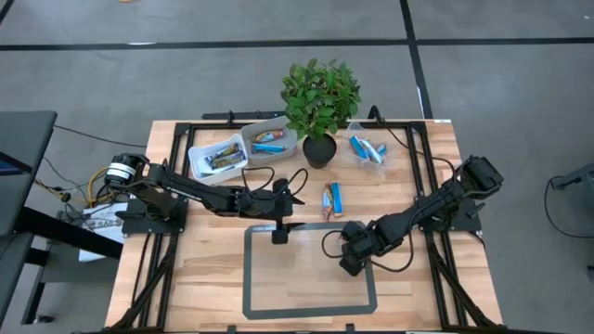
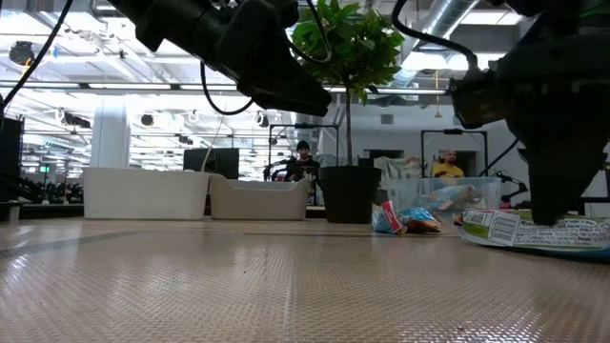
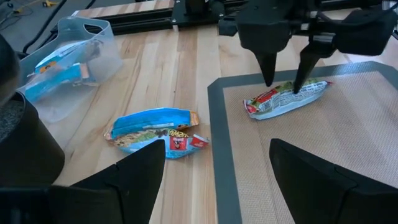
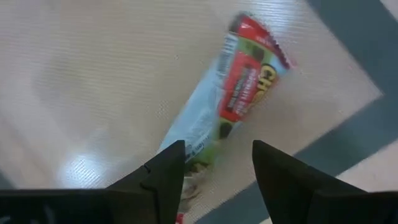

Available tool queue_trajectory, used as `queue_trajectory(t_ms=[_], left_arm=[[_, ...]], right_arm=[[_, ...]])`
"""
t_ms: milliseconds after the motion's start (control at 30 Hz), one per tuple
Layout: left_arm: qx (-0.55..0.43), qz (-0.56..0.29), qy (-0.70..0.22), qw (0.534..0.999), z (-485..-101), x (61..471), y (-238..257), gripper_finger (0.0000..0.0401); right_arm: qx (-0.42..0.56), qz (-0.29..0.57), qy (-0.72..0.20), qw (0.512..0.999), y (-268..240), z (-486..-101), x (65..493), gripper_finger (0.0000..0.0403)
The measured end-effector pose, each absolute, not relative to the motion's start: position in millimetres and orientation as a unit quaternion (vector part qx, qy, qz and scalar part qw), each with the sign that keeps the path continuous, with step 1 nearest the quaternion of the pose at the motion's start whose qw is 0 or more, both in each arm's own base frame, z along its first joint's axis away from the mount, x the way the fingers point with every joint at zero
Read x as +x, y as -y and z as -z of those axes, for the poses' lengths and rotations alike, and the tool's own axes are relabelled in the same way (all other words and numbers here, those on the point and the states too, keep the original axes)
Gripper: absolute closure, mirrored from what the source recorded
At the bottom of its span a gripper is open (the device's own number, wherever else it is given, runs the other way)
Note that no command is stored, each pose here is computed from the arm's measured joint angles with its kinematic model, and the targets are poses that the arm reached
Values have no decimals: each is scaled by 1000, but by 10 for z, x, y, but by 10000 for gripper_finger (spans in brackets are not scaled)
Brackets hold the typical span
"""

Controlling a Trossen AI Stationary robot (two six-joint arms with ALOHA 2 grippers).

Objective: Pick and place Granola Bars by type
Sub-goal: Put the red granola bar into the gray bin

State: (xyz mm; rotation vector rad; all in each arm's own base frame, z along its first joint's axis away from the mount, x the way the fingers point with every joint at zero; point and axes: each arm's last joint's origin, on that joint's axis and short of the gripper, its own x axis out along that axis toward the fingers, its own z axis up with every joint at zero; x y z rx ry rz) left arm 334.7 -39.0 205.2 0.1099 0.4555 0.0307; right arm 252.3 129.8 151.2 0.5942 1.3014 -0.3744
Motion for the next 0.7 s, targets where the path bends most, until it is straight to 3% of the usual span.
queue_trajectory(t_ms=[167, 700], left_arm=[[54, -15, -225, 973, -2053, 3348, 390, 120], [54, -15, -221, 974, -2059, 3351, 391, 120]], right_arm=[[279, 156, -585, 746, -1299, -1526, 2560, 232], [272, 139, -591, 746, -1304, -1490, 2587, 359]])
